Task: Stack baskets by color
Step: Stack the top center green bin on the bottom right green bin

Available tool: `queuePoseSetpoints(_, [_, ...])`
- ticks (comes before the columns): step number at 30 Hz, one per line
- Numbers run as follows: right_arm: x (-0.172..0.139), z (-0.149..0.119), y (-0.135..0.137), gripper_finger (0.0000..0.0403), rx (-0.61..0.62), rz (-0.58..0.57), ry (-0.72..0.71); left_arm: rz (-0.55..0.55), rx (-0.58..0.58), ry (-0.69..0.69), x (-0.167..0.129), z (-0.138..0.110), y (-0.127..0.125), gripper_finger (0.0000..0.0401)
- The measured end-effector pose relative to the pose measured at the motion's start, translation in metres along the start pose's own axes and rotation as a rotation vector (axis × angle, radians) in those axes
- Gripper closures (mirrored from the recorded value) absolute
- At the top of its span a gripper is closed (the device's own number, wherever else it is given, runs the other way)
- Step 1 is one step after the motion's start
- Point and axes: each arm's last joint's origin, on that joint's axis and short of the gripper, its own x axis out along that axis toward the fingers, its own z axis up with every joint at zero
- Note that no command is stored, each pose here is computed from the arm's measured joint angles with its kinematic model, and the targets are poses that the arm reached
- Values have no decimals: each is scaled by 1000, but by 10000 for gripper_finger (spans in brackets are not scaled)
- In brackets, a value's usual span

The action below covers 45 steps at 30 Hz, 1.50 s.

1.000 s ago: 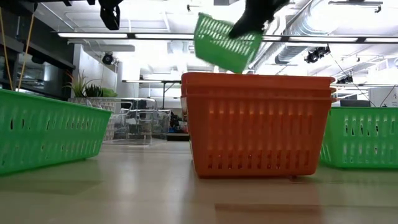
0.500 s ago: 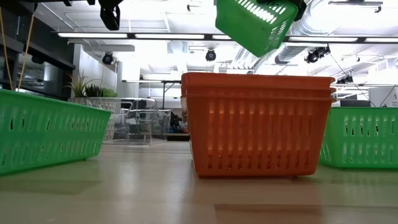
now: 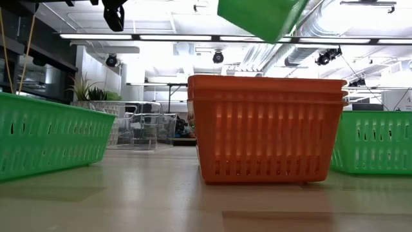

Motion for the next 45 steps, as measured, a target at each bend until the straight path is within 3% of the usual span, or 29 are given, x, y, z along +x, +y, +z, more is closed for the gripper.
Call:
queuePoseSetpoints(4, [7,-5,24,403,10,15,170,0,0,1,0,0,0,334])
queuePoseSetpoints(10, [31,-45,55,403,55,-25,367,1,1,4,0,0,0,334])
queuePoseSetpoints(17, [59,-79,69,403,15,-108,526,2,3,3,0,0,0,334])
queuePoseSetpoints(28, [43,-104,82,403,-128,-152,668,6,11,8,0,-1,0,334])
queuePoseSetpoints(34, [36,-109,89,403,-156,-146,679,6,13,10,0,-1,0,334])
queuePoseSetpoints(45, [51,-120,97,403,-171,-126,705,6,13,10,0,-1,0,334])
